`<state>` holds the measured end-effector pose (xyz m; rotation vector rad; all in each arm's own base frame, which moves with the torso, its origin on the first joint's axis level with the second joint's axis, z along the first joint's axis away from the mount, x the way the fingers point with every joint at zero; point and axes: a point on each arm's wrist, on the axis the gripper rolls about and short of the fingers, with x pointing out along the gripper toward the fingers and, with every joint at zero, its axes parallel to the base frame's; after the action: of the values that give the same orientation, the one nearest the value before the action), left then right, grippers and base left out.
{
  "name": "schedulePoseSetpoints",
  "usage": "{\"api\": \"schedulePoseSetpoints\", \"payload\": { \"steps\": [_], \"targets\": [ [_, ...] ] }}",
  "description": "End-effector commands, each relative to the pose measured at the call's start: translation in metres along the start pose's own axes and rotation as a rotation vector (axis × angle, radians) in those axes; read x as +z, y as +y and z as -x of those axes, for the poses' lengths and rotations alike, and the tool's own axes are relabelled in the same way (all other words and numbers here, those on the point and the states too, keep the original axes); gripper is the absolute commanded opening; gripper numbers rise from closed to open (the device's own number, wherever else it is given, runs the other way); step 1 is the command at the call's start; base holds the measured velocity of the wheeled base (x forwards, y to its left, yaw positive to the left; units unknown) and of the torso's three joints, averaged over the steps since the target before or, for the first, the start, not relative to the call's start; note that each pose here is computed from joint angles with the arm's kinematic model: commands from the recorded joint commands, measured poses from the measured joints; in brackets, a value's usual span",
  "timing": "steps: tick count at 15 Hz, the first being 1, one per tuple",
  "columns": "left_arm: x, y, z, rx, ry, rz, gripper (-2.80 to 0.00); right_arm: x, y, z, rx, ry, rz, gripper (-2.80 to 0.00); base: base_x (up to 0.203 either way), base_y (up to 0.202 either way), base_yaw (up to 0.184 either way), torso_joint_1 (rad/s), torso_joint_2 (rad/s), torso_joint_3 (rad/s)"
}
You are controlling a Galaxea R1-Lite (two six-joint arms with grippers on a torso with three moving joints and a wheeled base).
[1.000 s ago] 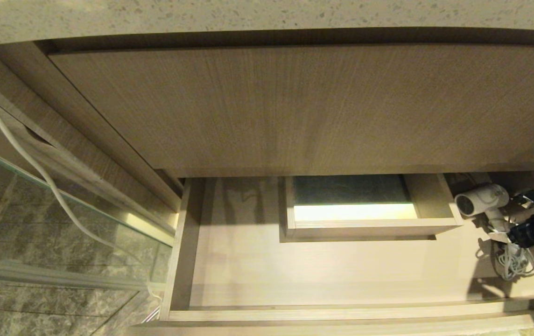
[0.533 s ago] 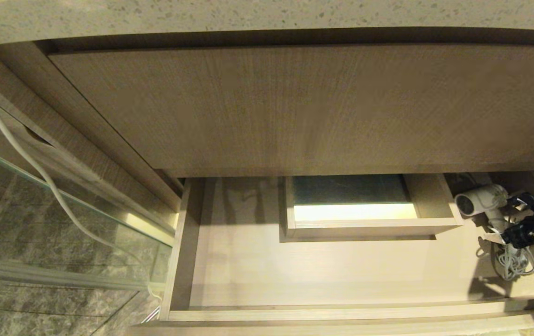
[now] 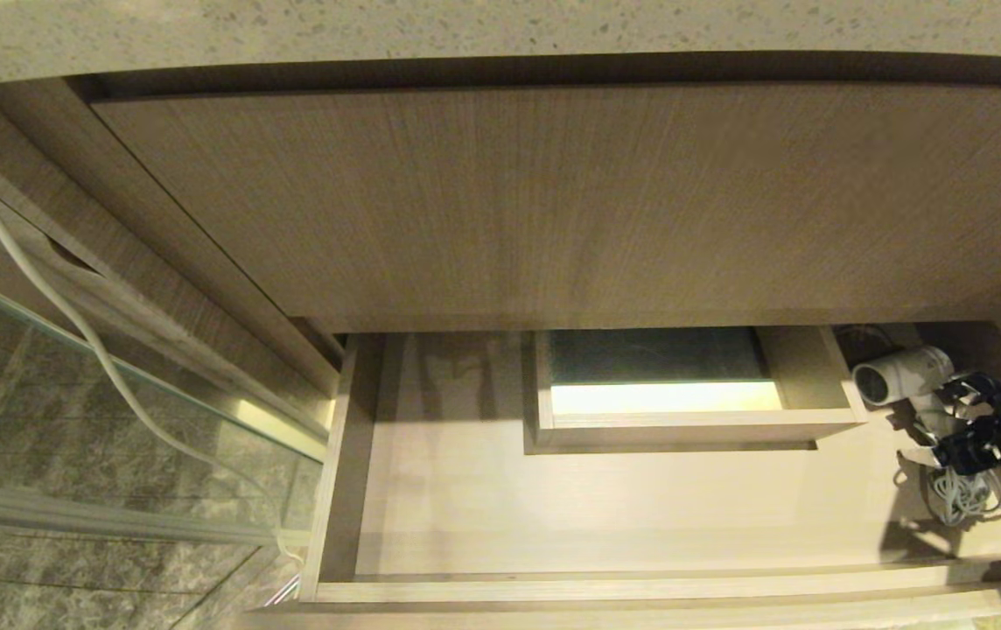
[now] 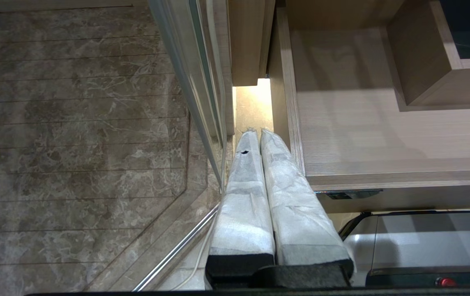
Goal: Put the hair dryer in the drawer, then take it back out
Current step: Take the hairdryer out
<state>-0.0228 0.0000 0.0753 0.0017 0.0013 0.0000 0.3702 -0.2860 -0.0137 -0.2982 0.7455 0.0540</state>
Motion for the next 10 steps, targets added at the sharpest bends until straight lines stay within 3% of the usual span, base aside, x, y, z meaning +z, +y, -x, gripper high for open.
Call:
{"api": "schedulePoseSetpoints", "payload": {
  "steps": [1, 8, 9, 10],
  "targets": [
    [0.0000, 0.0000, 0.0000, 0.000, 0.000, 0.000, -2.80, -0.0028, -0.0014, -0.0064, 0.002, -0.002, 0.005, 0.00, 0.000, 0.000, 0.000, 0.000, 0.00, 0.000],
    [0.0000, 0.0000, 0.0000, 0.000, 0.000, 0.000, -2.80, -0.0016, -0.0007, -0.0054, 0.034, -0.034, -0.001, 0.00, 0.000, 0.000, 0.000, 0.000, 0.00, 0.000],
    [0.0000, 0.0000, 0.0000, 0.000, 0.000, 0.000, -2.80, -0.0014, -0.0002, -0.0040, 0.056, -0.044, -0.008, -2.80, 0.000, 0.000, 0.000, 0.000, 0.00, 0.000],
    [0.0000, 0.0000, 0.0000, 0.000, 0.000, 0.000, -2.80, -0.0010, 0.0000, -0.0035, 0.061, -0.049, -0.007, -2.80, 0.000, 0.000, 0.000, 0.000, 0.00, 0.000]
  ]
}}
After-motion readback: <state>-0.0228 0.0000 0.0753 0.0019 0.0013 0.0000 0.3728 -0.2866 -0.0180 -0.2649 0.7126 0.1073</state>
